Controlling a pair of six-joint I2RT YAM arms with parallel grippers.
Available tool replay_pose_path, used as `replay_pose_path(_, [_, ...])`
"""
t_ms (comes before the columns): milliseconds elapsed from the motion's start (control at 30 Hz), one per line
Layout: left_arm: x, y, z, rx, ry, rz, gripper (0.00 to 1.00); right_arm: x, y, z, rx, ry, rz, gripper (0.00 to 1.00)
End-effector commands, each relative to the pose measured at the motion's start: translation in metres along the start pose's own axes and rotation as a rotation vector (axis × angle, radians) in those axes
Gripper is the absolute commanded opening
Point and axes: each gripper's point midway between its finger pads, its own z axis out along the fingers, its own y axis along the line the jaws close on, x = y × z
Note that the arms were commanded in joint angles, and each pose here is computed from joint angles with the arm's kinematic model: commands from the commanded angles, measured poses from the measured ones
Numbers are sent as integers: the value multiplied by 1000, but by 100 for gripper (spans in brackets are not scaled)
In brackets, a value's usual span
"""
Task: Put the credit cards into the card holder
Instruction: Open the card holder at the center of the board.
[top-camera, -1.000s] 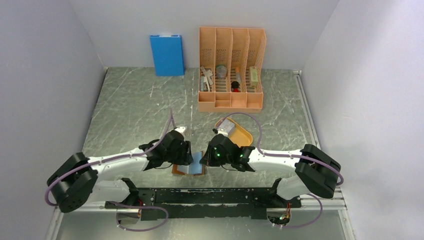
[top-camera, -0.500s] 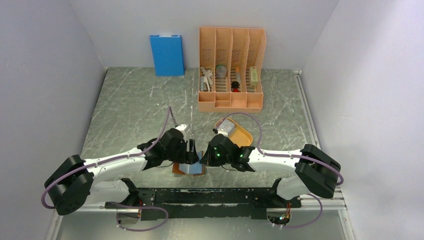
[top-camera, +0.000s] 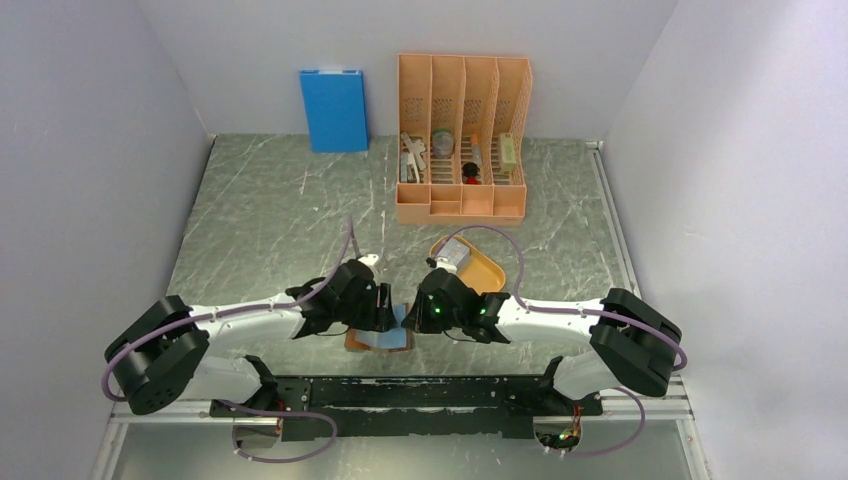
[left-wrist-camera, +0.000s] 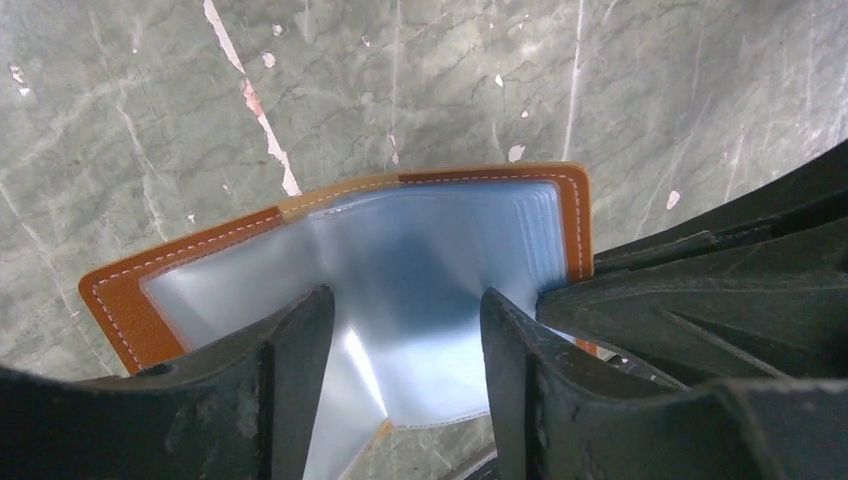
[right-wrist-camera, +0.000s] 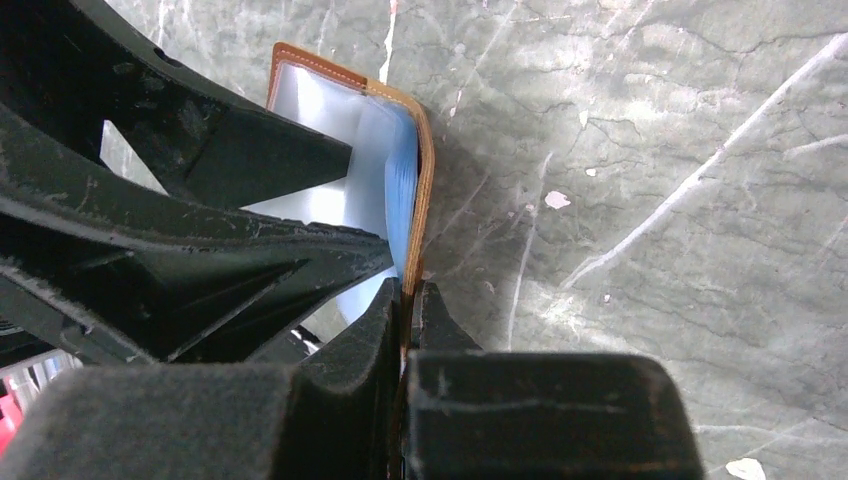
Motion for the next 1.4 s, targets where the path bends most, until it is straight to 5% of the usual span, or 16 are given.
replay_pose_path(0, [16,14,9,-45,37,30,57,-4,6,1,-17,-16,-5,0])
replay_pose_path(533, [30,49,11,-190,54,29,5,-4,-10,-6,43,-34,-14,0])
replay_pose_path(600, [31,52,11,-203,52,26,5,-4,-15,-9,70,-34,-21,0])
replay_pose_path(733, [33,57,11,-221,52,22,5,-6,-23,-17,110,-47,-35,27])
replay_pose_path(867, [35,59,11,-225,57,21,5,-13,-24,-29,126,-72,-51,36])
replay_pose_path(1067, [35,58,12,-218,54,17,5,-26,5,-48,53,-97,-116,36])
replay_pose_path(1367, [33,57,11,-220,49,13,5,-26,57,-22,-97,-34,-139,20])
